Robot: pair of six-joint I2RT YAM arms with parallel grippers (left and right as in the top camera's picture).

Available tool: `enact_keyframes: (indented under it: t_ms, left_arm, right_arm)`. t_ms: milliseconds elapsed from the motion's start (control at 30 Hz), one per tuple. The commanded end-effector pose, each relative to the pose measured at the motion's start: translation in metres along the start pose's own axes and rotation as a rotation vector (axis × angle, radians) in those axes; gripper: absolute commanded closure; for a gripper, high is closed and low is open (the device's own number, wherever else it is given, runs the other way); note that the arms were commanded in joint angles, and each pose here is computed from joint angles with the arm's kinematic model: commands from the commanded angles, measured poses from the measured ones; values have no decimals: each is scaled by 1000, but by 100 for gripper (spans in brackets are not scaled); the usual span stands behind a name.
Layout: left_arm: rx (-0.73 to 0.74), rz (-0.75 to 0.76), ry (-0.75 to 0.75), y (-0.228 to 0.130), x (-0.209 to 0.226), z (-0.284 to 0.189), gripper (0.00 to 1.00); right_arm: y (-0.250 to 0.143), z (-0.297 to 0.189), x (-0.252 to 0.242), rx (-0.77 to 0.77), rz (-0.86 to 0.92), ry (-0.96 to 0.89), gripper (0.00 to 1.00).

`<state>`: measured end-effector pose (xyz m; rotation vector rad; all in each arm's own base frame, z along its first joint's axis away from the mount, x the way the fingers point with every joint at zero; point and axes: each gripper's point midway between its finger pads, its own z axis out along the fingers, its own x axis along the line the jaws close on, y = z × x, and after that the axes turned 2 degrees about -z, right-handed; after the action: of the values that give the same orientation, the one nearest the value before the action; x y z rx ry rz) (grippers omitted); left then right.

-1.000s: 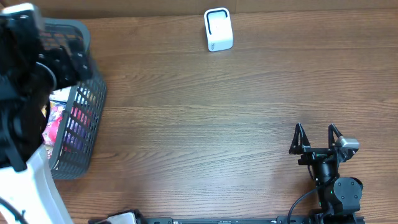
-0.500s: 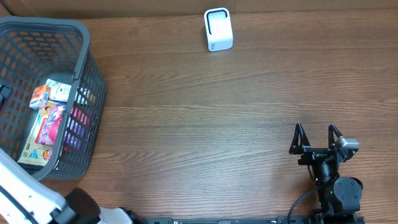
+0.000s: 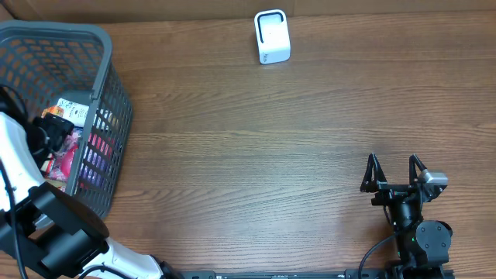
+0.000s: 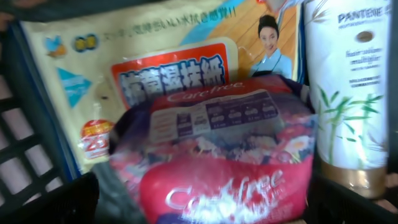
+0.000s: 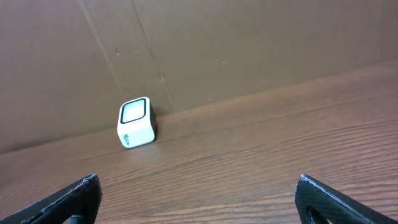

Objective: Scan the item barcode
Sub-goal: 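Grasp the red Carefree pads pack in the basket with the left gripper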

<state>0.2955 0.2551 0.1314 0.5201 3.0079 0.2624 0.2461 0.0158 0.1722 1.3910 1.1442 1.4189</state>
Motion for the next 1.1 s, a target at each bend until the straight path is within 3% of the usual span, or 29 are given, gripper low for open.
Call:
enact_keyframes:
  t_ms: [0,67,100,233,367,667,800,1067]
  left_arm:
    - [14,-3,5,-12,-2,18,0]
    - [14,0,8,-16,-1,29,0]
    - [14,0,9,-17,0,34,5]
    - [13,1,12,-21,2,45,40]
    - [10,1,14,-21,2,48,95]
    - [-17,0,-4,-13,-1,16,96]
    - [-102,13,-56,4,-7,-46,96]
    - [-405,47,-224,25,-11,-196,96]
  right_arm:
    - [-1,0,-2,-5,8,-4,0]
    - [-1,0,-2,-5,8,-4,0]
    - [-1,0,-2,-5,8,-4,0]
    - [-1,0,-2,-6,8,-4,0]
    - [-1,0,-2,-5,8,-4,0]
    - [-1,0,-2,-6,8,-4,0]
    - [-1,0,-2,-6,8,-4,0]
    - [-1,0,-2,-5,8,-4,0]
